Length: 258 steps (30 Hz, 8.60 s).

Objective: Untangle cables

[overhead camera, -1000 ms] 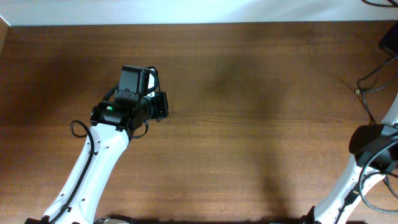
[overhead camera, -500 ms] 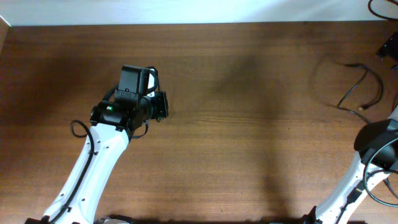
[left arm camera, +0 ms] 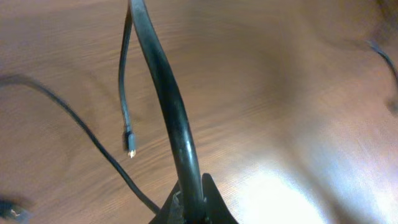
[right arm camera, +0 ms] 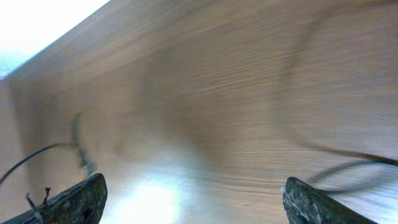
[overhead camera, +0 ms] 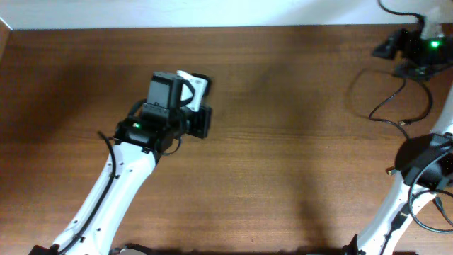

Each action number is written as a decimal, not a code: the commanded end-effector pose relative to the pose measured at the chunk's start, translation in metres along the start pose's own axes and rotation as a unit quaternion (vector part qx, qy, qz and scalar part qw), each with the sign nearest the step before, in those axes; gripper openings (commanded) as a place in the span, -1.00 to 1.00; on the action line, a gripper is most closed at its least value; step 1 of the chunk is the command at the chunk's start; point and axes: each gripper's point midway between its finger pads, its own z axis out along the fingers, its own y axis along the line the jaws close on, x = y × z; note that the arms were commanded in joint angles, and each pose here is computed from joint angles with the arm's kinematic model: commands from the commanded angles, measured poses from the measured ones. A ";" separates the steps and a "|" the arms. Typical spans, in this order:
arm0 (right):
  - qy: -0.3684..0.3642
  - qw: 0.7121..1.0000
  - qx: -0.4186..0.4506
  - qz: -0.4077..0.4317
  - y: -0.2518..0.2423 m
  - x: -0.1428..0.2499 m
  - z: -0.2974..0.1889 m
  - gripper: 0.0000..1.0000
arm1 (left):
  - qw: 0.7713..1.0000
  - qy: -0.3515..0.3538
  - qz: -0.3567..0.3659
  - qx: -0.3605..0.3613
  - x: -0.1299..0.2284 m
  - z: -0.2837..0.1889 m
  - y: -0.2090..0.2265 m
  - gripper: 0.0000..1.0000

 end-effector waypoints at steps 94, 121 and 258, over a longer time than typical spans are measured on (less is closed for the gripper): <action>-0.096 0.925 0.364 0.056 -0.076 -0.051 0.102 -0.90 | 0.948 -0.088 0.297 0.071 -0.032 -0.002 -0.062 0.98; -0.192 0.958 0.203 -0.060 0.068 -0.045 -0.035 0.98 | 0.948 -0.088 0.297 0.071 -0.032 -0.002 -0.062 0.98; -0.094 0.963 0.151 -0.200 0.183 0.074 -0.046 0.98 | 0.907 -0.380 0.120 -0.134 0.124 -0.078 0.041 0.98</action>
